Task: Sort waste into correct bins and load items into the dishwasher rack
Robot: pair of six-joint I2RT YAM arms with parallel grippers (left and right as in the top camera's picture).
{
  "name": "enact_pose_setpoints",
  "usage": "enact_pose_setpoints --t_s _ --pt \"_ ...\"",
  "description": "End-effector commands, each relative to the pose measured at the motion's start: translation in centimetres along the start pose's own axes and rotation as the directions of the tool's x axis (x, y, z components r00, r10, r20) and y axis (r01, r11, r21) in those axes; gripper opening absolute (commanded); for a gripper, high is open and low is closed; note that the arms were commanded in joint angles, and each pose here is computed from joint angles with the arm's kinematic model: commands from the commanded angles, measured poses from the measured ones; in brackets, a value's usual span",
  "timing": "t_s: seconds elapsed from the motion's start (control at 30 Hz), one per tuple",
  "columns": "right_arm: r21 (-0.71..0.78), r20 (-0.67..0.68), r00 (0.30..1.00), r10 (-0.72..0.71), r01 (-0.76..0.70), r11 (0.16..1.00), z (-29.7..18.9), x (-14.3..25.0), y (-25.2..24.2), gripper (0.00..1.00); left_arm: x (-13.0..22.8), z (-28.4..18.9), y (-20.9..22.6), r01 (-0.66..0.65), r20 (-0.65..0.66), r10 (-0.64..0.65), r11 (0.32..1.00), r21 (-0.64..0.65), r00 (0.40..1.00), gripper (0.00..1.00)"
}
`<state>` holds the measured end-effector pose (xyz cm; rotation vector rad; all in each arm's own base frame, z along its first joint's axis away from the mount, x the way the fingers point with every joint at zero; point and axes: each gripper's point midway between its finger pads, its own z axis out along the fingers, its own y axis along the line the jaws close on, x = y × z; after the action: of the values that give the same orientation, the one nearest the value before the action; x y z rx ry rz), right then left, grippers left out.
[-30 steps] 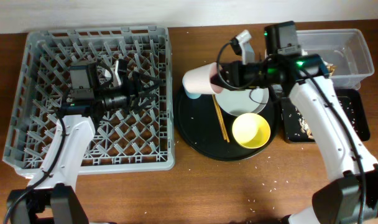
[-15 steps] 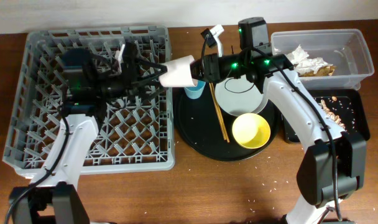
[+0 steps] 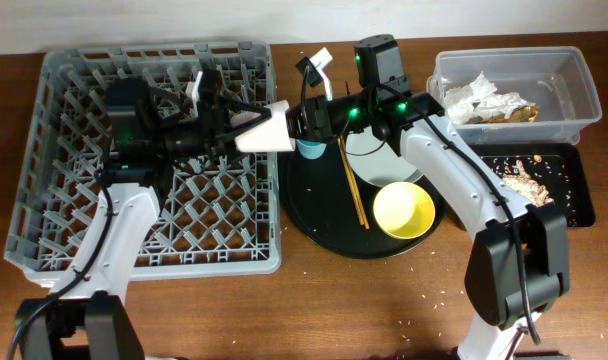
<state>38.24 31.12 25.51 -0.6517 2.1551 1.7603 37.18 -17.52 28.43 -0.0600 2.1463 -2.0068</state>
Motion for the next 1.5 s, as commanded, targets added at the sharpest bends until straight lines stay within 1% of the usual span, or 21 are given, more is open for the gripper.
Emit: enact_pose_setpoints --t_s 0.0,0.07,0.13,0.17,0.27,0.4,0.47,0.57,0.6,0.63,0.7,0.73,0.77,0.83,0.9,1.0,1.07,1.33,1.37,1.4,1.47 --pt "0.030 -0.005 1.000 -0.009 0.009 1.000 1.1 0.3 -0.6 0.04 0.2 0.1 -0.4 -0.010 -0.008 0.010 1.000 0.001 1.000 0.60" --pt "0.031 -0.004 1.000 -0.009 0.009 0.999 1.0 0.2 -0.6 0.34 0.2 0.1 -0.4 -0.010 -0.008 0.010 1.000 0.001 1.000 0.46" --pt "0.032 -0.003 1.000 -0.008 0.008 0.999 0.9 0.2 -0.7 0.53 0.2 0.1 -0.4 -0.011 -0.008 0.011 1.000 0.001 1.000 0.40" --pt "0.035 0.004 1.000 -0.006 0.006 0.999 0.6 0.0 -0.8 0.58 0.2 0.1 -0.5 -0.017 -0.007 0.017 1.000 0.002 1.000 0.40" --pt "0.081 0.057 0.997 0.050 -0.055 0.995 -2.6 -0.9 -2.8 0.67 -1.2 -1.4 -2.9 -0.253 0.040 0.252 0.967 0.038 0.967 0.40" --pt "0.287 0.169 0.976 0.137 -0.182 0.940 -9.7 -0.7 -8.7 0.74 -3.1 -4.4 -3.4 -0.335 0.127 0.331 0.942 0.008 0.935 0.36" --pt "0.404 0.189 0.967 0.172 -0.236 0.884 -12.7 0.7 -11.3 0.75 -4.2 -5.1 -2.6 -0.331 0.185 0.331 0.943 -0.033 0.925 0.35" --pt "0.460 0.181 0.971 0.157 -0.225 0.859 -14.4 1.5 -10.8 0.79 -7.4 -6.6 3.5 -0.153 0.366 0.246 0.952 -0.264 0.898 0.35" --pt "0.497 0.175 0.975 0.139 -0.209 0.842 -14.8 1.7 -10.4 0.83 -7.9 -7.2 4.9 -0.117 0.399 0.250 0.937 -0.329 0.882 0.34" --pt "0.555 0.175 0.977 0.125 -0.202 0.807 -15.7 1.9 -9.8 0.99 -7.9 -7.8 6.7 -0.063 0.411 0.239 0.915 -0.397 0.880 0.35" --pt "0.659 0.164 0.983 0.087 -0.175 0.732 -17.5 2.3 -8.9 0.98 -7.4 -8.3 7.4 -0.046 0.375 0.252 0.876 -0.479 0.892 0.35" --pt "0.740 0.166 0.984 0.068 -0.170 0.650 -19.3 2.7 -8.1 0.98 -6.7 -8.7 7.8 -0.036 0.324 0.273 0.811 -0.584 0.906 0.35" --pt "0.793 0.170 0.984 0.057 -0.171 0.585 -20.6 3.1 -7.8 0.98 -6.0 -9.0 7.9 -0.032 0.269 0.296 0.726 -0.687 0.917 0.34" --pt "0.850 0.173 0.983 0.056 -0.178 0.497 -22.3 3.8 -7.6 0.98 -4.0 -9.3 7.2 -0.051 0.133 0.331 0.491 -0.870 0.934 0.35" --pt "0.854 0.170 0.983 0.075 -0.184 0.487 -22.3 4.3 -7.7 0.99 -1.6 -9.1 7.6 -0.063 0.036 0.308 0.307 -0.949 0.951 0.35" --pt "0.854 0.163 0.982 0.092 -0.188 0.486 -22.3 4.7 -7.7 0.99 2.3 -7.4 9.8 -0.141 -0.107 0.209 0.155 -0.978 0.972 0.35" --pt "0.853 0.162 0.982 0.097 -0.189 0.486 -22.3 4.8 -7.7 0.99 3.1 -7.5 11.1 -0.147 -0.133 0.162 0.079 -0.986 0.978 0.35" --pt "0.853 0.159 0.981 0.115 -0.195 0.484 -22.2 5.2 -7.7 0.96 5.2 -4.9 17.6 -0.222 -0.224 -0.054 0.031 -0.975 0.973 0.37" --pt "0.852 0.157 0.981 0.116 -0.194 0.485 -22.1 5.3 -7.7 0.96 5.4 -4.9 18.3 -0.225 -0.226 -0.074 0.025 -0.974 0.971 0.56" --pt "0.852 0.151 0.982 0.117 -0.189 0.488 -21.8 5.3 -7.8 0.96 5.5 -4.9 18.9 -0.226 -0.227 -0.092 0.018 -0.974 0.969 0.67" --pt "0.847 0.113 0.987 0.118 -0.158 0.508 -20.0 5.2 -8.0 0.91 5.5 -4.9 19.3 -0.227 -0.228 -0.104 0.014 -0.974 0.968 0.81"
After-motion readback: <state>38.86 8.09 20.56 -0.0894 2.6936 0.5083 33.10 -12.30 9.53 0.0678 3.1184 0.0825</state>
